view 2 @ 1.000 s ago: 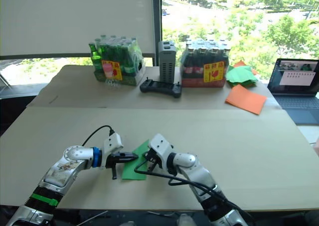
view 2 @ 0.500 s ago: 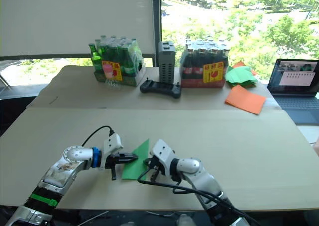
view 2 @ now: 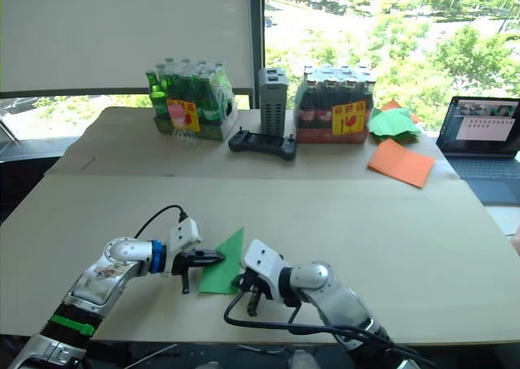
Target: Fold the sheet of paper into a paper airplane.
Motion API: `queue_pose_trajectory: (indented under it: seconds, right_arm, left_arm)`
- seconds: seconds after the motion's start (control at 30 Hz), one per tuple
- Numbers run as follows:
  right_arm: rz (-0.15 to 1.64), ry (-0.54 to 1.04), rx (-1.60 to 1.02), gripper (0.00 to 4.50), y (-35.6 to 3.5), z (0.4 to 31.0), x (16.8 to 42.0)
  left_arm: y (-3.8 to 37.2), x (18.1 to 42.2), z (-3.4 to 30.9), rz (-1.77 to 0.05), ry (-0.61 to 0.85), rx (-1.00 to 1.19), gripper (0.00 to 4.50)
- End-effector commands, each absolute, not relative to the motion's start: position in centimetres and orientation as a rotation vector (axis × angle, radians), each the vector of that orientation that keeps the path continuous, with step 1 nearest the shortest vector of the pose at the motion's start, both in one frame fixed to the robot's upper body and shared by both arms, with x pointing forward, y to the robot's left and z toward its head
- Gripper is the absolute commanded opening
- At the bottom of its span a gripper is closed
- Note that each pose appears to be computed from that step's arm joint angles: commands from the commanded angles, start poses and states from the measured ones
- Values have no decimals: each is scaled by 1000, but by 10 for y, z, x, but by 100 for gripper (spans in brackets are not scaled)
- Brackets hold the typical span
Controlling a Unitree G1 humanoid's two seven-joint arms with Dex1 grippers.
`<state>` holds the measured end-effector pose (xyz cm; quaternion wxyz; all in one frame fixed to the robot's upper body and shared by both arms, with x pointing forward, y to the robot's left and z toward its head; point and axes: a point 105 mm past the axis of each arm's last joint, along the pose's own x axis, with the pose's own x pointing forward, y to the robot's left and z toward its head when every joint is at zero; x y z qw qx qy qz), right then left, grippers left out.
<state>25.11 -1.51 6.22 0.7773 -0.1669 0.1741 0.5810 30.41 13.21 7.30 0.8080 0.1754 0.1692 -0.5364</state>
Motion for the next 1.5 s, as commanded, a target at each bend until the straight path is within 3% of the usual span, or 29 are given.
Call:
queue_pose_trajectory:
  seconds: [0.03, 0.3, 0.5, 0.63, 0.67, 0.73, 0.97, 1.23, 1.5]
  right_arm:
    - [1297, 535, -357, 0, -20, 34, 234]
    - [1297, 489, -390, 0, -18, 39, 237]
    - [1216, 166, -209, 0, -17, 111, 264]
    - [1157, 89, -148, 0, -32, 141, 269]
    - [1143, 80, -146, 0, -36, 145, 269]
    - [1110, 79, -174, 0, -42, 147, 270]
    - [1051, 103, -178, 0, -48, 140, 276]
    - [977, 130, -186, 0, -54, 132, 284]
    - [944, 112, -169, 0, -56, 140, 288]
  left_arm:
    - [136, 301, 60, -1145, 421, 389, 2]
    - [138, 302, 61, -1140, 418, 393, 2]
    - [148, 313, 89, -1091, 331, 349, 2]
    - [172, 326, 116, -1061, 298, 405, 2]
    - [178, 331, 125, -1057, 284, 435, 53]
    - [183, 337, 139, -1098, 262, 523, 115]
    - [170, 344, 140, -1287, 161, 818, 352]
    - [123, 346, 154, -1590, -131, 1051, 352]
    - [115, 338, 131, -1754, -136, 1249, 352]
